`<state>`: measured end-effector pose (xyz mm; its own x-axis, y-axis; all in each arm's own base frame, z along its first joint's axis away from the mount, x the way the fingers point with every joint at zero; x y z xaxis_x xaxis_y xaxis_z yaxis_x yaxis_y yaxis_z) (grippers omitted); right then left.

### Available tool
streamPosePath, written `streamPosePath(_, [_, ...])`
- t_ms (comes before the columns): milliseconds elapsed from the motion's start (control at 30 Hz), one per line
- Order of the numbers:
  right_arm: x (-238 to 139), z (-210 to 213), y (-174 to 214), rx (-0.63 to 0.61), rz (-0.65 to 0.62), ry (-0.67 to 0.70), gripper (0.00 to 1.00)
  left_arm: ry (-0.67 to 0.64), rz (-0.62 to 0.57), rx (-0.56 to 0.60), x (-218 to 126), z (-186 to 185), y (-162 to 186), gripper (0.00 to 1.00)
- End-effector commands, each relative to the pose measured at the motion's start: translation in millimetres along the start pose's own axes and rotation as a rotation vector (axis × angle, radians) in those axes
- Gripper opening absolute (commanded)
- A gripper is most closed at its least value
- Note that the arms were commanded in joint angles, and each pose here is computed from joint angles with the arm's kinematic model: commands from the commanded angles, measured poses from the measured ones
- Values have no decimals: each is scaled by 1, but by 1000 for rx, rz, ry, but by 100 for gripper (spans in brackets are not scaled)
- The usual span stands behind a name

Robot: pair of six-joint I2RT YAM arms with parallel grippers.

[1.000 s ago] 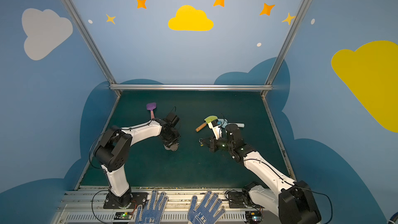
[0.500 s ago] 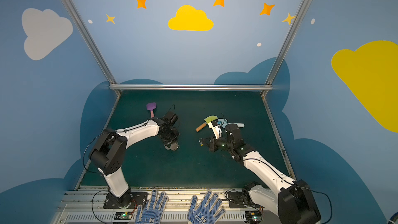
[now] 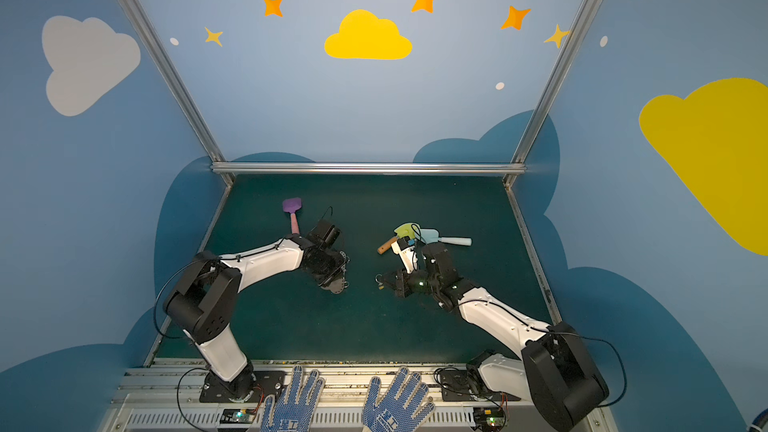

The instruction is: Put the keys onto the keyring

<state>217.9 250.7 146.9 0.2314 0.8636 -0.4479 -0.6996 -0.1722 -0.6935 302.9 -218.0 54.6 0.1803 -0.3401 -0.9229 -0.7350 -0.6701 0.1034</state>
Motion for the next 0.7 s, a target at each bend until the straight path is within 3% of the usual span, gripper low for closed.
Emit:
streamPosePath(0, [2,1,-3,-10,-19,-1,0,-27,-21,12,-4,9,-3,4])
streamPosePath(100, [2,1,-4,-11,-23,3,0,-21,-23,17,-3,5,-4,7])
streamPosePath(233, [1,2,-5,-15,-29,9,0,-25,-22,33,-3,1,-5,24])
streamPosePath(667, [-3,5,-8,-25,-34,16,0,-80,-35,55,8,8,-10,20])
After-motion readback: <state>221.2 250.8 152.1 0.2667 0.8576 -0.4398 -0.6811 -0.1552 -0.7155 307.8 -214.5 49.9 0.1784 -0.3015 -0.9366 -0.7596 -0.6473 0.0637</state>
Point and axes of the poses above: each gripper's point midway between its finger pads, its own x axis out along the fingers, its own z axis along the line the jaws close on, y = z × x, the point moved 2 cm from there along -x, back along the fingers, and after that the axes turned 5 degrees about -x, right-handed, at the moved point
